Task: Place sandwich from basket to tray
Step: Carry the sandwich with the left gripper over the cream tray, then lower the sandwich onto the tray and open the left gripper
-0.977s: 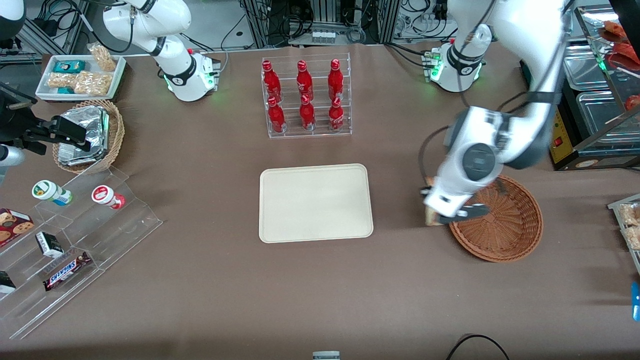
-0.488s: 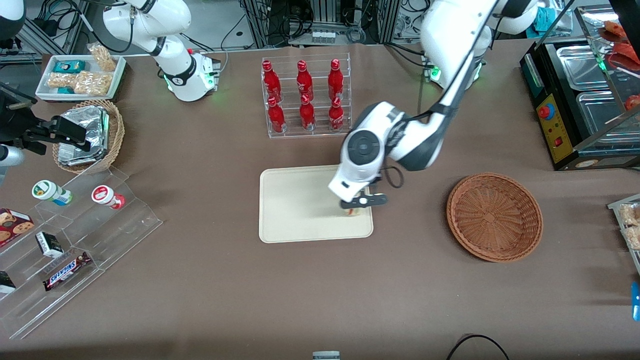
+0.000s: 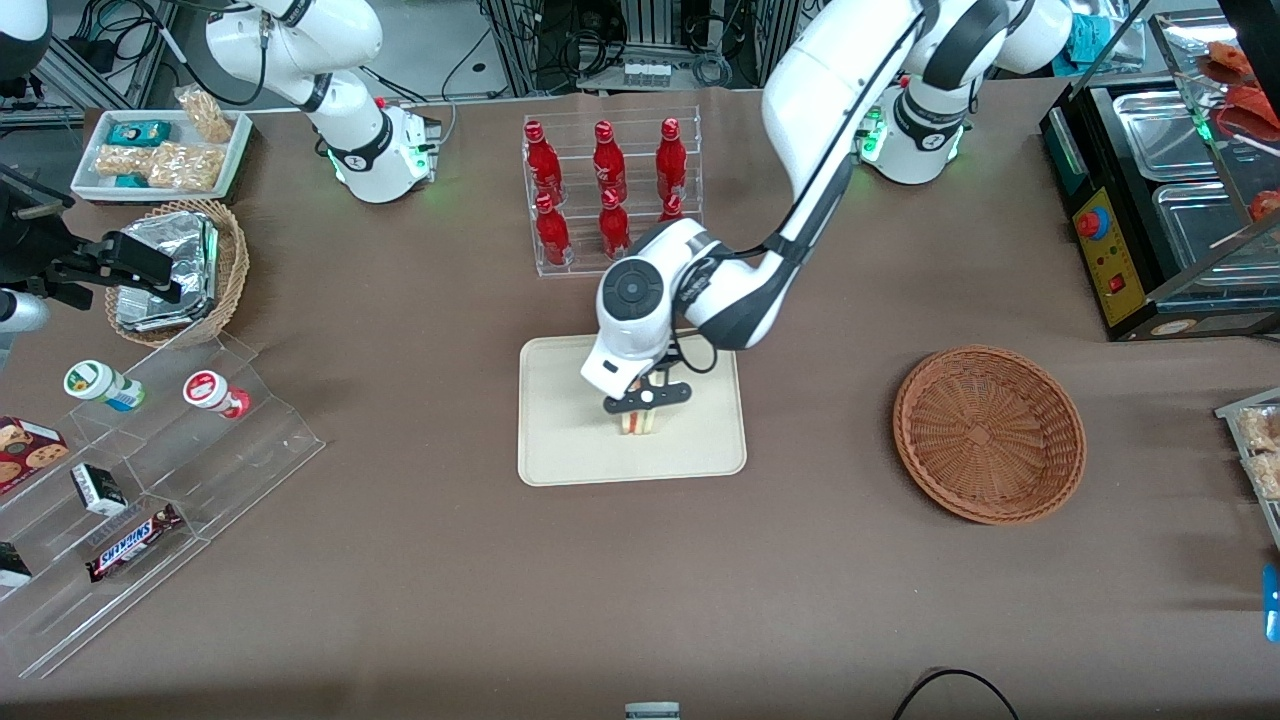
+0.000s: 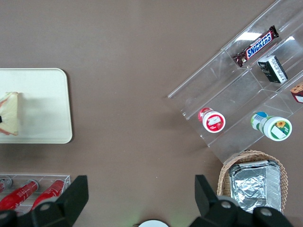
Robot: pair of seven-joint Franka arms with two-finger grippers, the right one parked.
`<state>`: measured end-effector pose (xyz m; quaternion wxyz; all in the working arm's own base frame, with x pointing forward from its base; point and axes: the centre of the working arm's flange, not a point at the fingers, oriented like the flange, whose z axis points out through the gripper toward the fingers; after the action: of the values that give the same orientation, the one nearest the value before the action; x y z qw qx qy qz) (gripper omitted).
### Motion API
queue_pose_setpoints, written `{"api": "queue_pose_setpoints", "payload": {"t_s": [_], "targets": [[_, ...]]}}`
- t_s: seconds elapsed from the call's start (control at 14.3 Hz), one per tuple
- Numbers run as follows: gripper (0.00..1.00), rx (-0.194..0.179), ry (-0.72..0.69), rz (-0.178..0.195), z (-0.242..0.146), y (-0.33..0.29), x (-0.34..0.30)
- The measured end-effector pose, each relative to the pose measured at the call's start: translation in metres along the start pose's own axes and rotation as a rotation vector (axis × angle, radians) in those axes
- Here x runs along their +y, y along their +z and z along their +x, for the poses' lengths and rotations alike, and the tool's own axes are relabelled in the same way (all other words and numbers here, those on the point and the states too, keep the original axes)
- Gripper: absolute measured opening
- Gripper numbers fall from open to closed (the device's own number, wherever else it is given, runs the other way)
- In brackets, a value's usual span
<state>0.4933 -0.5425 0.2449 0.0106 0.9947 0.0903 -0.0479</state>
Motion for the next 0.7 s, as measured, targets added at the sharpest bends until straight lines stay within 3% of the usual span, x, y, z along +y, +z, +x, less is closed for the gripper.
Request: {"api": "queue_pose_setpoints", "payload": {"t_s": [0.42, 0.7], "targets": [[0.15, 0.02, -0.073, -0.027, 0.005, -0.009, 0.011], [0.15, 0.017, -0.097, -0.022, 0.007, -0.002, 0.01]]}}
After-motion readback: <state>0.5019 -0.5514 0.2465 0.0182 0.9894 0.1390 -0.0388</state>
